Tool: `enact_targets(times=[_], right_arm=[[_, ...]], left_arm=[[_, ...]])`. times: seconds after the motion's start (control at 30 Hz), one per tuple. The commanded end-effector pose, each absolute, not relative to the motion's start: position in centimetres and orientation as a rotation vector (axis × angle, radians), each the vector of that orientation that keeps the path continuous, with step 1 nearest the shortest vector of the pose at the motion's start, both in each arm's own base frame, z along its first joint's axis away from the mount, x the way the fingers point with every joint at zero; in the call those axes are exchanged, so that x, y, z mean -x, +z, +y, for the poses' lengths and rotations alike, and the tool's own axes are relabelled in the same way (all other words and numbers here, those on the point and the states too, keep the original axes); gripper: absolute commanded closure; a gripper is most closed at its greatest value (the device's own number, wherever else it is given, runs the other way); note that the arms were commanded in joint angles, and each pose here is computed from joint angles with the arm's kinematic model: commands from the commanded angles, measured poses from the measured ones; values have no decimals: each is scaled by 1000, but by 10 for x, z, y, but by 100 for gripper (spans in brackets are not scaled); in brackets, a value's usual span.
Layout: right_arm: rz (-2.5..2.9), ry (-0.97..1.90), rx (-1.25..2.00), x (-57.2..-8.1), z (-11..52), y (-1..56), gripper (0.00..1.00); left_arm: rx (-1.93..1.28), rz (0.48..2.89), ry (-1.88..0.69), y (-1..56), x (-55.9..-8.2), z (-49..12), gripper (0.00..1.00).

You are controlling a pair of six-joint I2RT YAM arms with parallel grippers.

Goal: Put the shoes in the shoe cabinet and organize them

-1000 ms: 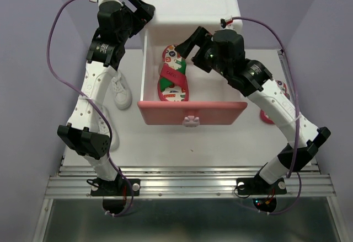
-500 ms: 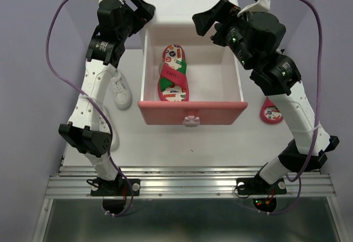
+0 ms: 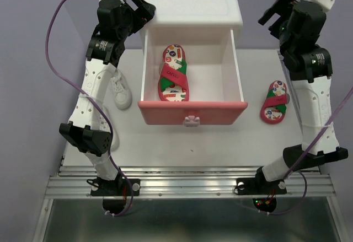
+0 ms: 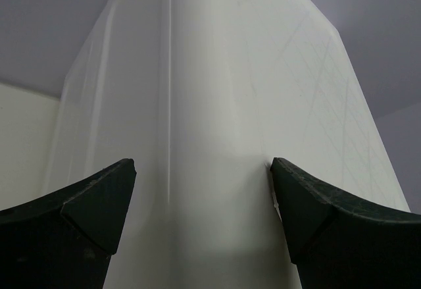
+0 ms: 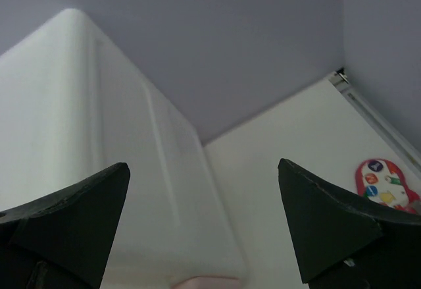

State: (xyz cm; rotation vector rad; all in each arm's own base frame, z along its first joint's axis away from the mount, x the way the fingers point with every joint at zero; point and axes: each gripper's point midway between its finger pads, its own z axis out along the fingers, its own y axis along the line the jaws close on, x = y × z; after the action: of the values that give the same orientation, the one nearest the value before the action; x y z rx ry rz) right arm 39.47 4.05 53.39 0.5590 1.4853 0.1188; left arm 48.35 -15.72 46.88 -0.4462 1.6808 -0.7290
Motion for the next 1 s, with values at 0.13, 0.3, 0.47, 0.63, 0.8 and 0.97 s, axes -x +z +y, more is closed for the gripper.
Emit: enact_targets(times=[0.13,0.3,0.47,0.63,0.8,0.97], right_arm=[[1923,201,-832,-417,-72,382,0],[2097,27,-897,-414,-120,307,0],[2251,-100,-969,-403,-140,233,0],[2419,-97,-907,-404,-137,177,0],[2484,-150,-896,-401,-142,152,0],[2524,-154,-934,-395,-140,131,0]], left_arm=[[459,2018,-455,357,-487,-132,6],[465,2020,-438,354,-488,-129,6],[423,2044,-415,347,-491,-130,6],[397,2033,-439,350,-497,-136,6],[384,2022,-445,351,-498,-138,6],[378,2022,-450,350,-497,-140,6]])
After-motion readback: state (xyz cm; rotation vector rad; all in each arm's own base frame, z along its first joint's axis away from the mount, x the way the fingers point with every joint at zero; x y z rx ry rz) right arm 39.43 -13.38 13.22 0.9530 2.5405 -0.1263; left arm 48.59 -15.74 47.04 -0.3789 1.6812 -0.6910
